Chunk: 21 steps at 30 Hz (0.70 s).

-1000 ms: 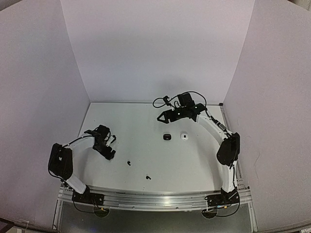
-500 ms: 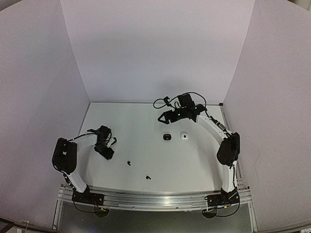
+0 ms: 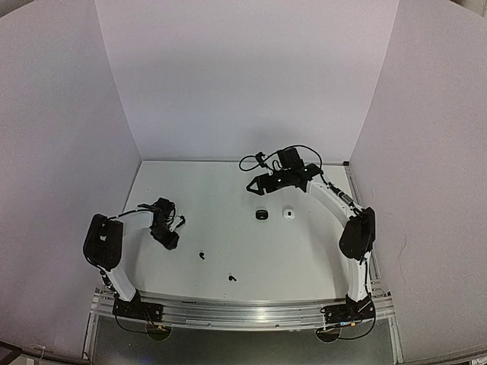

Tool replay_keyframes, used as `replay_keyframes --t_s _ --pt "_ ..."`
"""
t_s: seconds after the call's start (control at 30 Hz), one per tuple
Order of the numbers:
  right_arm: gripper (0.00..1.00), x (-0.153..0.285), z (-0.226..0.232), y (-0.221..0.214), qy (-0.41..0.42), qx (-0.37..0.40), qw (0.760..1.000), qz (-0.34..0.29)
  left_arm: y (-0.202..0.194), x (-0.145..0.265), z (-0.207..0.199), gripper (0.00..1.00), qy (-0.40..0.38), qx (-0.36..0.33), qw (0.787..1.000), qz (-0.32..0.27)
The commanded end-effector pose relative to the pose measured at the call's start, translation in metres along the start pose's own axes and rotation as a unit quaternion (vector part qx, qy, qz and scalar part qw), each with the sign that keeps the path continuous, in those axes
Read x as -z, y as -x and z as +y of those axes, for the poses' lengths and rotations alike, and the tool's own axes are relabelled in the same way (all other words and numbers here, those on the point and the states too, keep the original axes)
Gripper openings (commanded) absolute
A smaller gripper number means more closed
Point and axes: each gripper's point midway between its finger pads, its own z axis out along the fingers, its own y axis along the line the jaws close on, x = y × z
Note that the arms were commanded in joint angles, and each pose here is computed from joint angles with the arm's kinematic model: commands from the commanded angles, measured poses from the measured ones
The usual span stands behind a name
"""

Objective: Insert the wireless bluetooth earbuds into the charging case
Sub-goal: Pick up the charging case from the center of the board.

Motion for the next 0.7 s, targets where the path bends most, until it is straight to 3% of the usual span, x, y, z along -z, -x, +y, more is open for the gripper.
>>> replay_keyframes --t_s 0.0,0.23,0.4,0.53,0.67 --pt "0.82 0.013 0.013 0.014 0.001 0.010 1.000 -0.022 -0.007 -0.001 -0.007 0.37 -0.018 -0.006 1.000 -0.006" --pt "0.82 0.013 0.028 0.024 0.013 0.003 0.999 -0.033 0.007 0.025 -0.009 0.01 -0.021 -0.029 0.999 -0.036" --pt "0.81 0.009 0.053 0.038 0.015 -0.047 0.998 -0.050 0.039 0.077 -0.008 0.00 0.005 -0.108 0.988 -0.113" --pt "0.79 0.001 0.086 0.045 0.038 -0.115 0.991 -0.056 0.075 0.135 -0.020 0.00 0.055 -0.214 0.948 -0.231" --pt "0.75 -0.007 0.126 0.040 0.058 -0.147 0.986 -0.050 0.098 0.188 -0.044 0.00 0.107 -0.314 0.870 -0.365"
